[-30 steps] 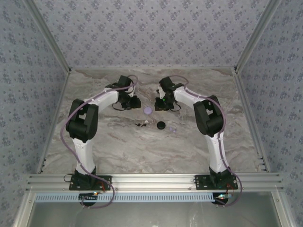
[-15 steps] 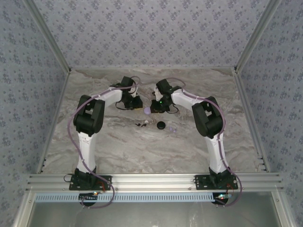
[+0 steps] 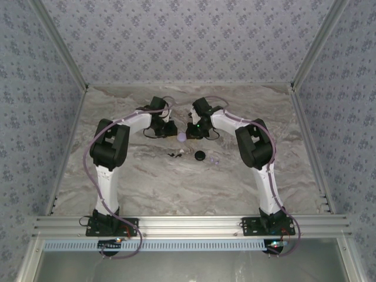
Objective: Insert the wireless bluetooth earbuds into the charging case
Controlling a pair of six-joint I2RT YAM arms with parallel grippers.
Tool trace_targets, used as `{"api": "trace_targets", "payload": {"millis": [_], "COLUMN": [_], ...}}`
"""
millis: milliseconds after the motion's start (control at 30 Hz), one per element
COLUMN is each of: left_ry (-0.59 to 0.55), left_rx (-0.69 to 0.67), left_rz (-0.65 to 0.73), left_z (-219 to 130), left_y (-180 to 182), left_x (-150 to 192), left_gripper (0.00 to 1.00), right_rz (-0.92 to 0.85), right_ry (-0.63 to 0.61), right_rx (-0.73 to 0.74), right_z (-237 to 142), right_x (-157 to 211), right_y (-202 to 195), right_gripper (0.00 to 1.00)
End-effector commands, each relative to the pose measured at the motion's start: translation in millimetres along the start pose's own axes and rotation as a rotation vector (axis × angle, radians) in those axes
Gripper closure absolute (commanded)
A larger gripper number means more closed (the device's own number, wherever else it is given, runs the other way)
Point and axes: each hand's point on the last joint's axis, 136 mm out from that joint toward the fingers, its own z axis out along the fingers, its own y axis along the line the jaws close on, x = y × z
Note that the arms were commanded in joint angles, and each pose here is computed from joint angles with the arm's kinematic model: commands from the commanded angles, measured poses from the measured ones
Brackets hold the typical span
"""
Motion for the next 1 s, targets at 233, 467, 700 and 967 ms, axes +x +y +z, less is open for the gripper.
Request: {"api": "trace_targets", "payload": {"millis": [233,467,700,967], "left_ry": [0.058,0.007,-0.083,-0.115], "left_rx": [0.000,-0.078,-0.029,0.149], "left_rz": [0.002,-0.015,-0.061,-0.162], "left_z": [-9,-24,-45,-42], "left_y": [-9,2,0,-19], "left_x": [37,29,16,13], "left_gripper": [0.83,0.82,0.76,0.56], "right_rz": [-0.003,0.017,0.038,0.055], "right_ry": [0.005,-0.007,-0.064,-0.055], "right_rx": [0.020,0.056,-0.019,-0.175], "right_z": [3,-14,-42,-41], "right_x": [-13,-11,-14,-13], "right_y": [-4,-17,-15,6], "right_gripper": [0.86,0.83,0.77,0.69]}}
